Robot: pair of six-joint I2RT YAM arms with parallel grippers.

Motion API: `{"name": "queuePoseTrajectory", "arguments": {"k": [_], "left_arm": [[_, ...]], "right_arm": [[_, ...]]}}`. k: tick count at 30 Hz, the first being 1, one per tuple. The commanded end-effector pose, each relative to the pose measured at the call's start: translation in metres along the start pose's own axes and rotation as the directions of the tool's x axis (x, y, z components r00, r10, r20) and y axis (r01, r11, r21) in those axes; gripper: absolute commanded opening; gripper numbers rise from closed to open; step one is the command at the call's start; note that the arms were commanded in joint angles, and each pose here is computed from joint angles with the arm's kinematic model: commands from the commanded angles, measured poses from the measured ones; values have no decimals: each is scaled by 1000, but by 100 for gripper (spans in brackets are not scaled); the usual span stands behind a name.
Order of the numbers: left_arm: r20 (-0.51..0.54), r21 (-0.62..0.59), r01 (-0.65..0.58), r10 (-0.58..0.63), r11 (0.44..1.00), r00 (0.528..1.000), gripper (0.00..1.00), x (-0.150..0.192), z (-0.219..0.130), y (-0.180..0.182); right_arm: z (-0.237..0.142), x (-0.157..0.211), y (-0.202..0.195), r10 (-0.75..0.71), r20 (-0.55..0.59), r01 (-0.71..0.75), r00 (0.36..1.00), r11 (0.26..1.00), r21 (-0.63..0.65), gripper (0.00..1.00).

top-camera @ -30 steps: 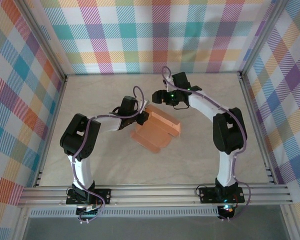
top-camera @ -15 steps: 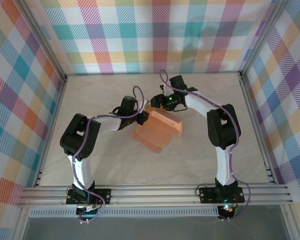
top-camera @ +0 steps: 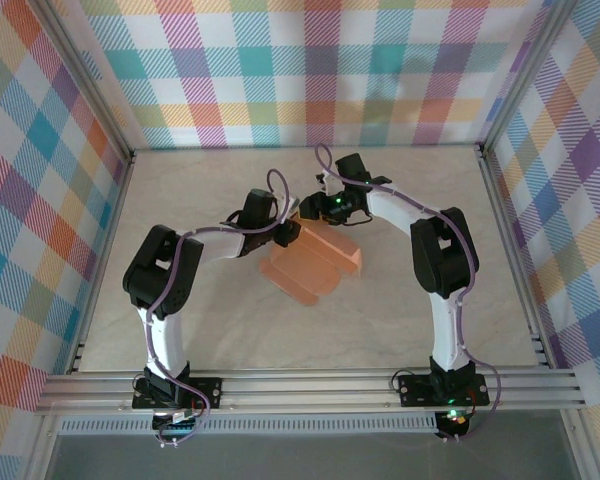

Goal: Fold the paper box

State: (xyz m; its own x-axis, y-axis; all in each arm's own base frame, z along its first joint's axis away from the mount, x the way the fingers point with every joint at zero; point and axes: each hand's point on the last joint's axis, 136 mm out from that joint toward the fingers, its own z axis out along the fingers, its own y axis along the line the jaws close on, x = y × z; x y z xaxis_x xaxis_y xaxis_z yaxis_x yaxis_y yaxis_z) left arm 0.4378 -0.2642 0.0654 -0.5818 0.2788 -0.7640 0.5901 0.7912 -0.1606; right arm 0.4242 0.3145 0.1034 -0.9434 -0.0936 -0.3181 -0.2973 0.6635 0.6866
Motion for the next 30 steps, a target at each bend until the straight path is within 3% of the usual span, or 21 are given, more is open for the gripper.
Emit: {"name": "queuePoseTrajectory", "arguments": {"k": [1,16,18,30], "left_arm": [[-8,-48,18,-18,999,1000,28,-3,5,7],[11,1,77,-77,997,997,9,-8,10,-1],[15,0,80,-80,997,997,2,-9,9,-1],[47,31,62,-64,998,997,2,-12,-1,-9]], "right_arm": [[5,10,-1,35,-43,-36,998,999,-24,55],[9,12,19,128,-50,-135,990,973,-187,50],[7,12,22,131,-45,-137,990,971,-195,50],[-23,-3,35,97,90,-75,991,973,-218,55]]}}
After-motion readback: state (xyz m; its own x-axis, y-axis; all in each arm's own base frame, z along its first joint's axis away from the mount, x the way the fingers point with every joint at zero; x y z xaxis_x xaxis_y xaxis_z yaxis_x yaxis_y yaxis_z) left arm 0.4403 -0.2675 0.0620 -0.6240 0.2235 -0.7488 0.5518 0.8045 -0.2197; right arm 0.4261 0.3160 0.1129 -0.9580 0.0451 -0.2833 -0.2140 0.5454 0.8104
